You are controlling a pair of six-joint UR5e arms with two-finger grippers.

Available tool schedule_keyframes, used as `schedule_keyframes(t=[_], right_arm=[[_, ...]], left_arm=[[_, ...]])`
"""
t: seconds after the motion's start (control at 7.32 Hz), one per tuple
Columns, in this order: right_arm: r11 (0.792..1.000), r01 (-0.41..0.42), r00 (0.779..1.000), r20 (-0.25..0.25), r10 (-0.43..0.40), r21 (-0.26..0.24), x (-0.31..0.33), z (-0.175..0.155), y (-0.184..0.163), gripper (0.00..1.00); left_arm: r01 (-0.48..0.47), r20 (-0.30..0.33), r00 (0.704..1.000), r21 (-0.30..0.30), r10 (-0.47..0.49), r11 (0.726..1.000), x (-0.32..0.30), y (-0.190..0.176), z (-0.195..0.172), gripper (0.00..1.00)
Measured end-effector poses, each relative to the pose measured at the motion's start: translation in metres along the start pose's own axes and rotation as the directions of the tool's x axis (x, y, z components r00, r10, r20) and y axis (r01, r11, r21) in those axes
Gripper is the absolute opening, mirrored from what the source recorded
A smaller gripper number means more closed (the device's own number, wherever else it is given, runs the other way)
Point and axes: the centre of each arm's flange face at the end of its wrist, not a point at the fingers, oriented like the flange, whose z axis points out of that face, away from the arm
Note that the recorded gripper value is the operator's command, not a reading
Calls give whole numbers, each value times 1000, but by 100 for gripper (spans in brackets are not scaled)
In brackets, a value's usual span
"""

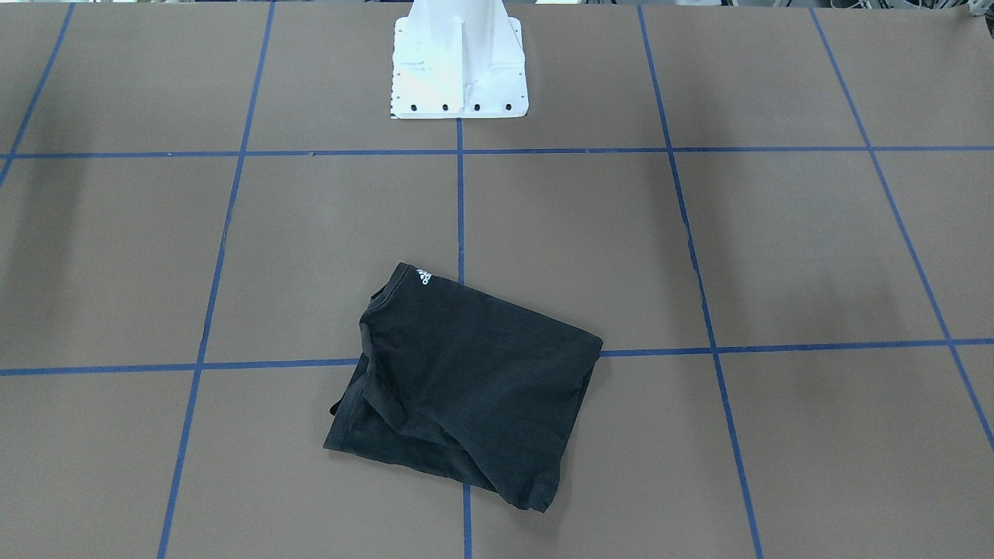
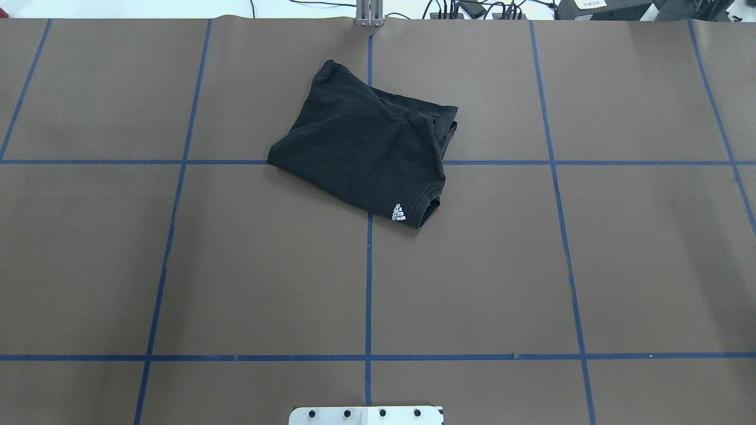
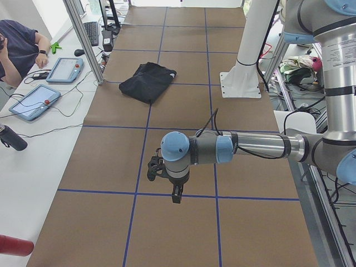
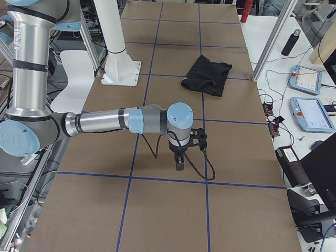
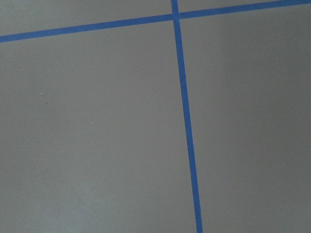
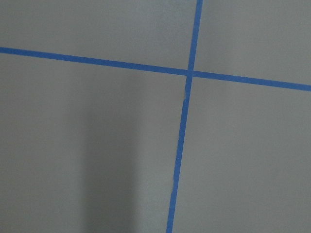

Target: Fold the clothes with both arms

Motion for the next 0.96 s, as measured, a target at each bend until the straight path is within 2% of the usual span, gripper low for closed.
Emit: schedule_keyframes(t=[0.96], right_arm=[[1000,-5,1000,4,5,-14,-3,6,-1,100]], left_arm=[[-12,3,1000,13,12,1000,4,-6,-6,100]])
